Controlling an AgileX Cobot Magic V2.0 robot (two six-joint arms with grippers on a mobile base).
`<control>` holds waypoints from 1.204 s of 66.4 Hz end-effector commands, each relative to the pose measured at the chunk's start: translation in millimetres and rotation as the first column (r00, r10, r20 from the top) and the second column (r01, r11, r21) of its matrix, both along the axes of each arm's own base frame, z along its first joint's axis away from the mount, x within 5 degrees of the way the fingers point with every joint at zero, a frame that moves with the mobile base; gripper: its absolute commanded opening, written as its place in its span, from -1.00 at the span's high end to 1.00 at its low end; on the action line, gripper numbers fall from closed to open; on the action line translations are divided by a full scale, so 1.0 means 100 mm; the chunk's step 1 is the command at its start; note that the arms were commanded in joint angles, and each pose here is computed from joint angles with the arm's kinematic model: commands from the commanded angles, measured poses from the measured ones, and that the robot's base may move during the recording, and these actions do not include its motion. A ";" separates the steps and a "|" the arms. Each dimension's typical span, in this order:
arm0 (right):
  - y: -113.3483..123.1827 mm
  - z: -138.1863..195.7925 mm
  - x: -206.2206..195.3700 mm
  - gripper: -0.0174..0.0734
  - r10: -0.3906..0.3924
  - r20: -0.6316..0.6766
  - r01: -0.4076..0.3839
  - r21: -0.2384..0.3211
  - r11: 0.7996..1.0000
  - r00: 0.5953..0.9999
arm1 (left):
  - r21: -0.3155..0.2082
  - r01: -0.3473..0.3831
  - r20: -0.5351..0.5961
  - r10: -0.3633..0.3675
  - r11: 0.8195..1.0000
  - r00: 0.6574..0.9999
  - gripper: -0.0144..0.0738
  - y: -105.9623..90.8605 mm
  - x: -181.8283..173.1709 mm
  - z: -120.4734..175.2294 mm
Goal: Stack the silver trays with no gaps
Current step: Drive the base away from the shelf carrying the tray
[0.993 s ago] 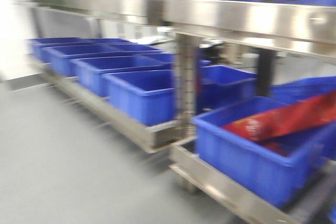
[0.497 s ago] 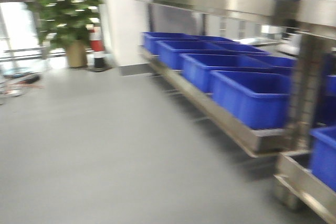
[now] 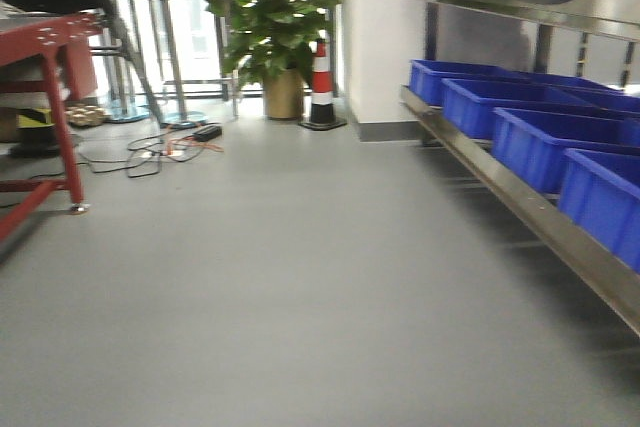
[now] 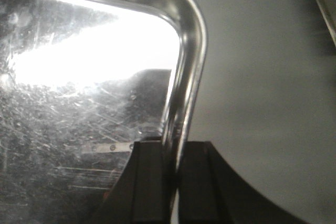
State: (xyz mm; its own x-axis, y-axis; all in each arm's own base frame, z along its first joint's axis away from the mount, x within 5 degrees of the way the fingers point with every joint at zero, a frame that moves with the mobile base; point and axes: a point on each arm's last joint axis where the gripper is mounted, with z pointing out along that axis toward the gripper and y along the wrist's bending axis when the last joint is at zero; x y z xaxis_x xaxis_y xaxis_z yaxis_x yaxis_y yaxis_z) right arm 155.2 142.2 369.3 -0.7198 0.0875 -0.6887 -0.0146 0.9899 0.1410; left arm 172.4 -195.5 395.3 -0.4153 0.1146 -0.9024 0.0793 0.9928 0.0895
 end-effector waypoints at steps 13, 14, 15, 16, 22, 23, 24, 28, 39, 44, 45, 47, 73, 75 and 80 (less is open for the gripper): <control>0.05 0.03 0.00 0.67 0.051 0.024 -0.051 0.005 0.999 0.998 | 0.001 0.027 0.055 -0.027 1.000 0.998 0.71 -0.02 0.01 0.06; 0.05 0.03 0.00 0.67 0.051 0.024 -0.051 0.005 0.999 0.998 | 0.001 0.027 0.055 -0.027 1.000 0.998 0.71 -0.02 0.01 0.06; 0.05 0.03 0.00 0.67 0.051 0.024 -0.051 0.005 0.999 0.998 | 0.001 0.027 0.055 -0.027 1.000 0.998 0.71 -0.02 0.01 0.06; 0.05 0.03 0.00 0.67 0.051 0.024 -0.051 0.005 0.999 0.998 | 0.001 0.027 0.055 -0.027 1.000 0.998 0.71 -0.02 0.01 0.06; 0.05 0.03 0.00 0.67 0.051 0.024 -0.051 0.005 0.999 0.998 | 0.001 0.027 0.055 -0.027 1.000 0.998 0.71 -0.02 0.01 0.06; 0.05 0.03 0.00 0.67 0.051 0.024 -0.051 0.005 0.999 0.998 | 0.001 0.027 0.055 -0.027 1.000 0.998 0.71 -0.02 0.01 0.06; 0.05 0.03 0.00 0.67 0.051 0.024 -0.051 0.005 0.999 0.998 | 0.001 0.027 0.055 -0.027 1.000 0.998 0.71 -0.02 0.01 0.06; 0.05 0.03 0.00 0.67 0.051 0.024 -0.051 0.005 0.999 0.998 | 0.001 0.027 0.055 -0.027 1.000 0.998 0.71 -0.02 0.01 0.06; 0.05 0.03 0.00 0.67 0.051 0.024 -0.051 0.005 0.999 0.998 | 0.001 0.027 0.055 -0.027 1.000 0.998 0.71 -0.02 0.01 0.06; 0.05 0.03 0.00 0.67 0.051 0.024 -0.051 0.005 0.999 0.998 | 0.001 0.027 0.055 -0.027 1.000 0.998 0.71 -0.02 0.01 0.06; 0.05 0.03 0.00 0.67 0.051 0.024 -0.051 0.005 0.999 0.998 | 0.001 0.027 0.055 -0.027 1.000 0.998 0.71 -0.02 0.01 0.06; 0.05 0.03 0.00 0.67 0.051 0.024 -0.051 0.005 0.999 0.998 | 0.001 0.027 0.055 -0.027 1.000 0.998 0.71 -0.02 0.01 0.06; 0.05 0.03 0.00 0.67 0.051 0.024 -0.051 0.005 0.999 0.998 | 0.001 0.027 0.055 -0.027 1.000 0.998 0.71 -0.02 0.01 0.06; 0.05 0.03 0.00 0.67 0.051 0.024 -0.051 0.005 0.999 0.998 | 0.001 0.027 0.055 -0.027 1.000 0.998 0.71 -0.02 0.01 0.06; 0.05 0.03 0.00 0.67 0.051 0.024 -0.051 0.005 0.999 0.998 | 0.001 0.027 0.055 -0.027 1.000 0.998 0.71 -0.02 0.01 0.06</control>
